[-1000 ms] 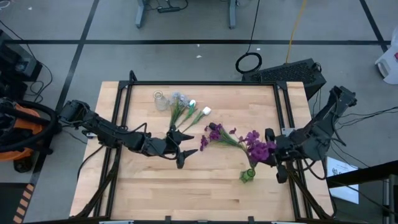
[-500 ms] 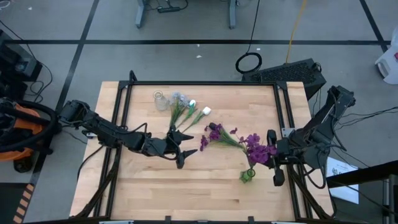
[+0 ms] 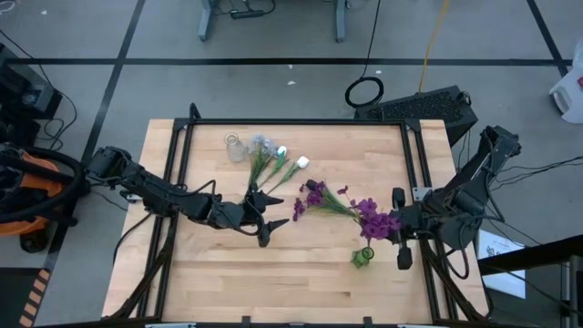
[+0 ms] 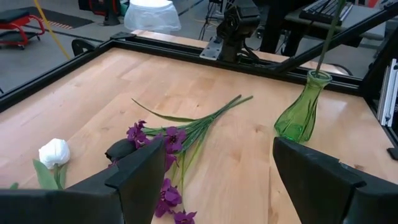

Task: Sort flowers into vase by color
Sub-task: Put the left purple flower into the green vase

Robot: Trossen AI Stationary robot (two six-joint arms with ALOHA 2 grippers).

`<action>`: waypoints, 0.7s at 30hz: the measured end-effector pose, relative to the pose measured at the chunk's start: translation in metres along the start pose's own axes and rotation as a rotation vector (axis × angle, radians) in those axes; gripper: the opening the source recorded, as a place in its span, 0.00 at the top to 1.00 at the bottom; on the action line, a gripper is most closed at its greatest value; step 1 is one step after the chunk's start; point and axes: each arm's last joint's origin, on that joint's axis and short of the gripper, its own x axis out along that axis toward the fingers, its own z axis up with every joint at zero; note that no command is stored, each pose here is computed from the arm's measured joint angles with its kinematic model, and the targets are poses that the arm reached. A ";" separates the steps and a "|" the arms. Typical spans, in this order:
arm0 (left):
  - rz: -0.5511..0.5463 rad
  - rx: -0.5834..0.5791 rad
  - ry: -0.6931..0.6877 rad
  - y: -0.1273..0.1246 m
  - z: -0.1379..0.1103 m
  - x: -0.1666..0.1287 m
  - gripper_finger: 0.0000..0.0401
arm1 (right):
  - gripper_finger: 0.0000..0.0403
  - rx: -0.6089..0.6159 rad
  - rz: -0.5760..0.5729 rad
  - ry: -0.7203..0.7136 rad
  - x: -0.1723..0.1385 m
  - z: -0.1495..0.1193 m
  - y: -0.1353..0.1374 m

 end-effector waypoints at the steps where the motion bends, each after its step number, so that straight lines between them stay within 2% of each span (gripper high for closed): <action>1: 0.000 0.000 0.000 0.000 0.000 0.000 0.25 | 0.99 0.003 -0.003 0.007 0.000 -0.001 0.000; 21: 0.000 0.010 0.001 0.000 0.000 0.000 0.25 | 0.99 -0.027 -0.079 0.060 0.018 -0.022 0.013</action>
